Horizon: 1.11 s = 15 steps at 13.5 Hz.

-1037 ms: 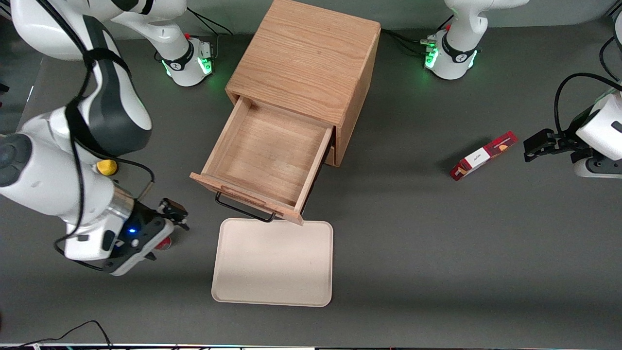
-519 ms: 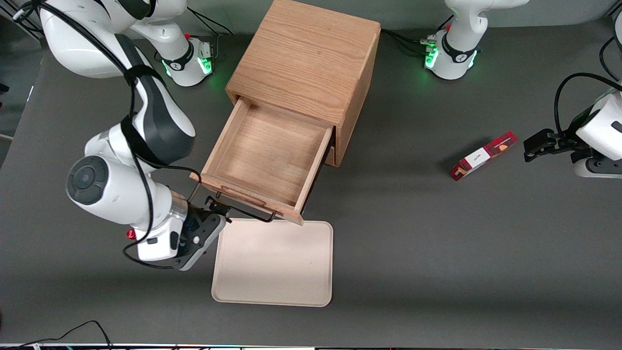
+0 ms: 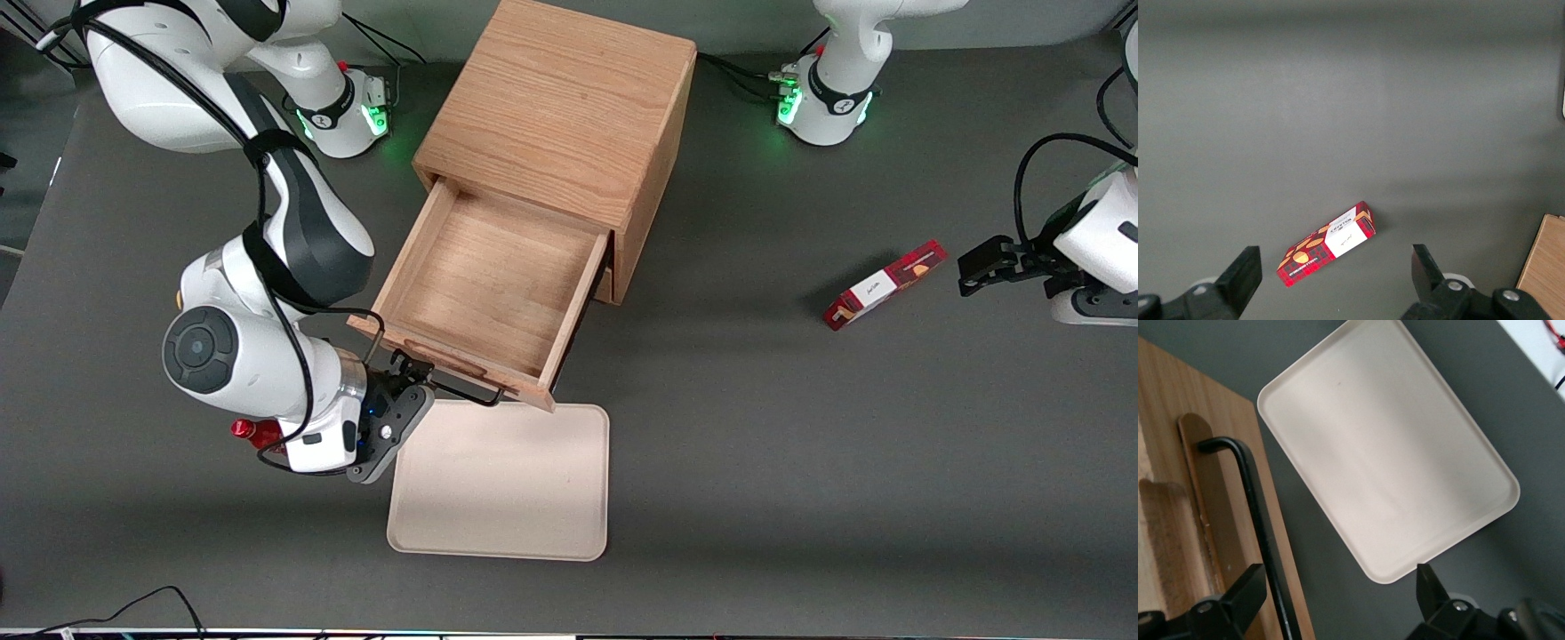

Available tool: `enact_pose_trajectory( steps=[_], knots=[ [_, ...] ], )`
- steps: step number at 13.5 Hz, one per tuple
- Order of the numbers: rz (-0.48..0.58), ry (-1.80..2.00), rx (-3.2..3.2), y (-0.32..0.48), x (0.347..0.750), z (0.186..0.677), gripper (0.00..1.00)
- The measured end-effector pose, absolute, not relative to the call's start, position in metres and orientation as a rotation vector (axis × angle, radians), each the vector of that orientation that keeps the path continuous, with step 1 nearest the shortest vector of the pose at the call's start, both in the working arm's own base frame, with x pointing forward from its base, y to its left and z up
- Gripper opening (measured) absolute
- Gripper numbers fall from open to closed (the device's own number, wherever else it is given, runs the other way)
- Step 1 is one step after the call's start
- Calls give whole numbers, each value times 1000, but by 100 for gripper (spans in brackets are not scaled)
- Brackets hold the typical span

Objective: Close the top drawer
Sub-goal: 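Position the right gripper against the drawer front beside the black handle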

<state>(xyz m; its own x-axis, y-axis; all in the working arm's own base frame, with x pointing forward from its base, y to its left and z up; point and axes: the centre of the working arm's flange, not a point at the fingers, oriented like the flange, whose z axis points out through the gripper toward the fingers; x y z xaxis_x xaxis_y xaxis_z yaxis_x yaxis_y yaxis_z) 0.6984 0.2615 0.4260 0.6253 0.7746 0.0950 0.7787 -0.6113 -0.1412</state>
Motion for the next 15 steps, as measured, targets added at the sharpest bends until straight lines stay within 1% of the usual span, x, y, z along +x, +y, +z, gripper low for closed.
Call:
enact_pose_trajectory(
  steps=[6, 15],
  knots=[
    [44, -1299, -2667, 262, 694, 416, 100],
    [102, -1307, -2651, 268, 691, 395, 100]
  ],
)
